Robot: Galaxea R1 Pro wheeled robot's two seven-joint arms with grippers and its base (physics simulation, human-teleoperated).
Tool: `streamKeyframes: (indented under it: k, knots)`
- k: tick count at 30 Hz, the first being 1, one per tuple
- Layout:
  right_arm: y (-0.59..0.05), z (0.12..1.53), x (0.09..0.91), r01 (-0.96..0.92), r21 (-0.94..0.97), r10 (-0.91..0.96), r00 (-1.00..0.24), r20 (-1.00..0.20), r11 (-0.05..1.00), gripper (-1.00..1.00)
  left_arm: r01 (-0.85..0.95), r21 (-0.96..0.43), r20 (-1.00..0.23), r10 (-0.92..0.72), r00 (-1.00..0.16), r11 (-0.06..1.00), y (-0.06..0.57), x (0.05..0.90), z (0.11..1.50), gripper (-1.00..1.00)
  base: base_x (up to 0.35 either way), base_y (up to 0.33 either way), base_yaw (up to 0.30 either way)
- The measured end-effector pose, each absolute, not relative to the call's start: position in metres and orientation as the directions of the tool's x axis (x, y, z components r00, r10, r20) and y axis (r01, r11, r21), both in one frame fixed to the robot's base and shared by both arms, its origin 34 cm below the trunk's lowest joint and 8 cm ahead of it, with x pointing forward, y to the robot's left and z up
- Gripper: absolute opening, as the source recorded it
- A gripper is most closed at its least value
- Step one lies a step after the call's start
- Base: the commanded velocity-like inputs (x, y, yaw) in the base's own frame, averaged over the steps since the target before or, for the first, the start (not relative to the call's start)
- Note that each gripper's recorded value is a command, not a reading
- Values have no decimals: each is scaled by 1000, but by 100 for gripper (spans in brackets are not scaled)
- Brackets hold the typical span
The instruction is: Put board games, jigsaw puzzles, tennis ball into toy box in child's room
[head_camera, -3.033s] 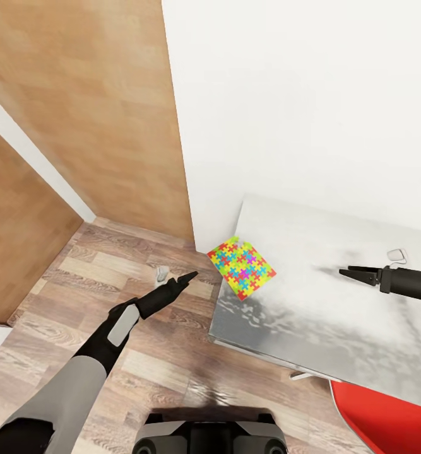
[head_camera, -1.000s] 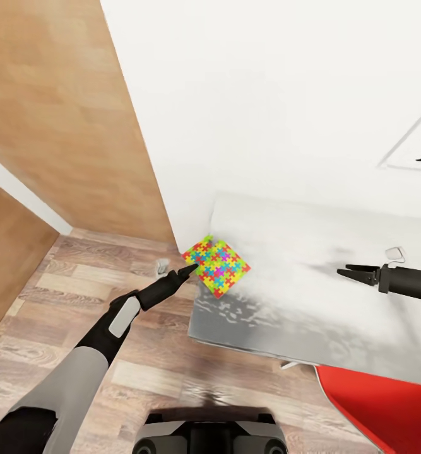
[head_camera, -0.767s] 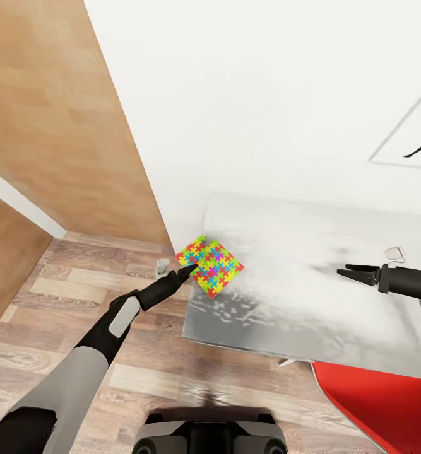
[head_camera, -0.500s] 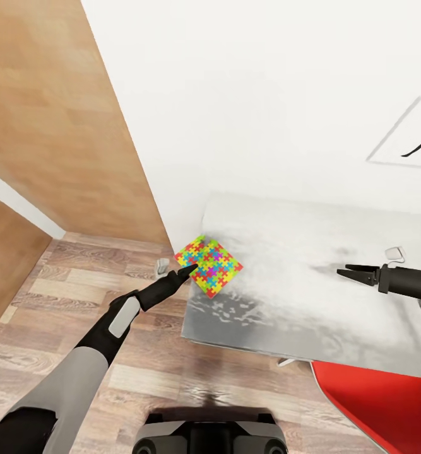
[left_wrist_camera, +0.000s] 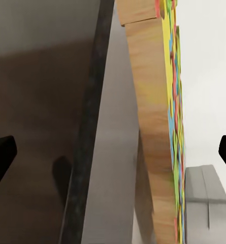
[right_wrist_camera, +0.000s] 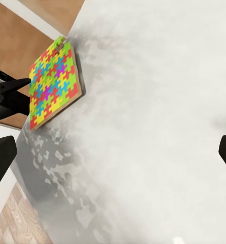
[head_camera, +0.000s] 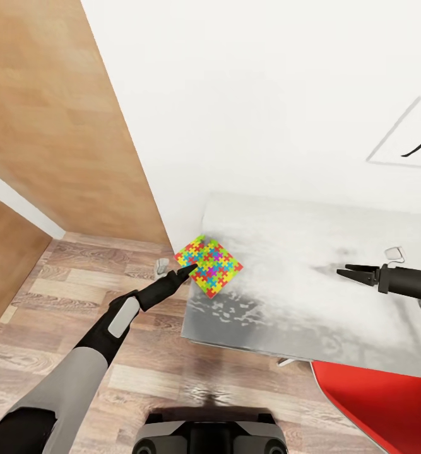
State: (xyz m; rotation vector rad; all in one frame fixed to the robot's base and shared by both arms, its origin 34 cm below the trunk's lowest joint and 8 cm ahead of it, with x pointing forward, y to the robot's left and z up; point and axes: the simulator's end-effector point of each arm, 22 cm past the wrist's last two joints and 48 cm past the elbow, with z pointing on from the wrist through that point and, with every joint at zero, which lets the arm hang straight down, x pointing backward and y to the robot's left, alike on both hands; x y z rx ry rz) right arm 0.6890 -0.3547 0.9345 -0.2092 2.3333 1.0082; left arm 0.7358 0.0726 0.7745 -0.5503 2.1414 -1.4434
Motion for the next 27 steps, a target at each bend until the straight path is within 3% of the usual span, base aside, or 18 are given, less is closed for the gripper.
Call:
streamKeyframes:
  k: [3, 4, 27]
  knots:
    - [-355, 934, 689, -358, 616, 83, -818, -569, 702, 100, -55, -932, -176, -581, -795, 358, 73, 736, 774, 100, 0, 0, -1]
    - [-354, 934, 689, -358, 616, 83, -818, -569, 701, 100, -55, -932, -177, -581, -795, 359, 73, 736, 774, -100, 0, 0, 0]
    - [-345, 934, 686, -369, 625, 80, -817, -571, 688, 100, -63, -933, -170, -588, -791, 355, 76, 736, 774, -100, 0, 0, 0]
